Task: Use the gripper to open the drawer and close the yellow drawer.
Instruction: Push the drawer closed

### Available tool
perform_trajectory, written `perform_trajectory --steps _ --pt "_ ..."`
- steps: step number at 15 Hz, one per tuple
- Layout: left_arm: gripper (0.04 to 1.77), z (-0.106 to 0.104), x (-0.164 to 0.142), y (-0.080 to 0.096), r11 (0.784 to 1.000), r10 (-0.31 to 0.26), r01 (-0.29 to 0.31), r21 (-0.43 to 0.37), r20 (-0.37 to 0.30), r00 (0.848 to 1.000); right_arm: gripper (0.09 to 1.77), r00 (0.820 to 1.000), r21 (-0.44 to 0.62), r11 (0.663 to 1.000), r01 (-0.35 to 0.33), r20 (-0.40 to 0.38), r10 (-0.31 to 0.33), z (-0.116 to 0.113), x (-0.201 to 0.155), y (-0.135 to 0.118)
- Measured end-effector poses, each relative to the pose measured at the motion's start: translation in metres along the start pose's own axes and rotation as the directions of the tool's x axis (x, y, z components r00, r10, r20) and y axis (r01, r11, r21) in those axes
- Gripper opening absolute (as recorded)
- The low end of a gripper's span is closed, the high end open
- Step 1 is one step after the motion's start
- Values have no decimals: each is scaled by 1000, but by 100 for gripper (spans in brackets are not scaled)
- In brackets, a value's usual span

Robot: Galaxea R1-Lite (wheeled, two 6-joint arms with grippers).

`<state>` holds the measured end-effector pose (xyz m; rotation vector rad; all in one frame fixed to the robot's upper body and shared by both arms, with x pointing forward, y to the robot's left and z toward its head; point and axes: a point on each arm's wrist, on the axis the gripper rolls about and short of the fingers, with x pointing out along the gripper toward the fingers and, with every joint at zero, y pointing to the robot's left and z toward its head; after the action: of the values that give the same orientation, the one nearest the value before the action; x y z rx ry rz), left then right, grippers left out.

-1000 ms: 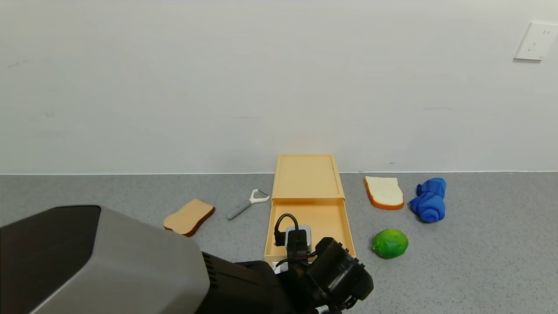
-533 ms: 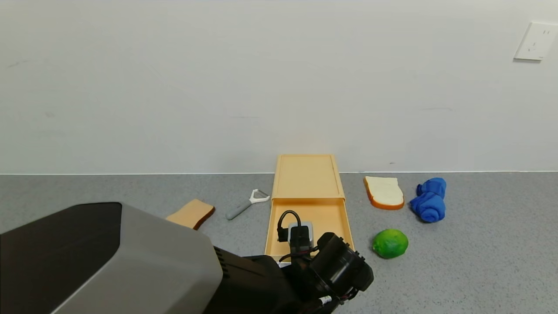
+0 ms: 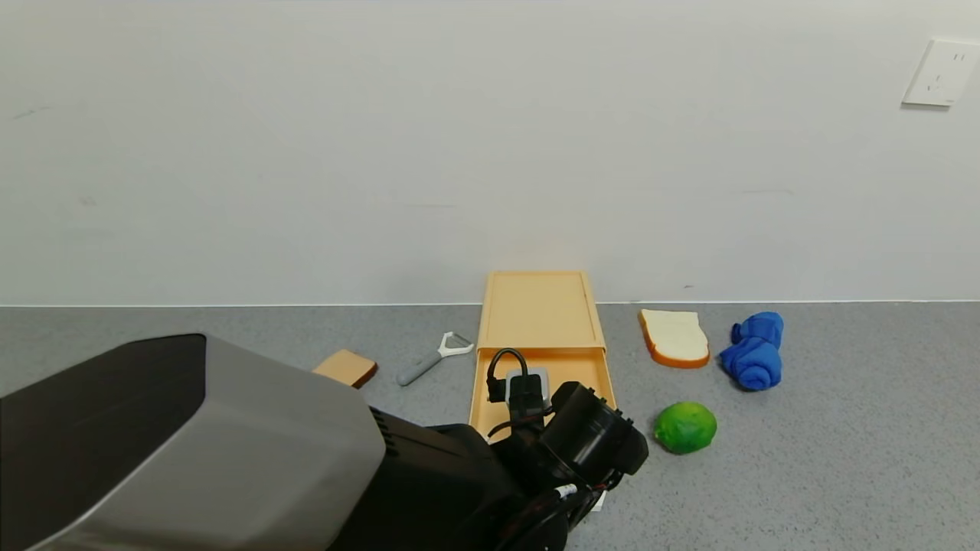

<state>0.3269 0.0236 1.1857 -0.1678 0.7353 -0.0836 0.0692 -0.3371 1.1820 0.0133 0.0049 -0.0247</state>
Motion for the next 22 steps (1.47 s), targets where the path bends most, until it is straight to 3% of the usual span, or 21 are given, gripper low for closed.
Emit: perform_trajectory --steps 22 --pt "11 43 36 -1 1000 17 -17 -2 70 997 171 1000 0 1000 0 0 0 0 0 0"
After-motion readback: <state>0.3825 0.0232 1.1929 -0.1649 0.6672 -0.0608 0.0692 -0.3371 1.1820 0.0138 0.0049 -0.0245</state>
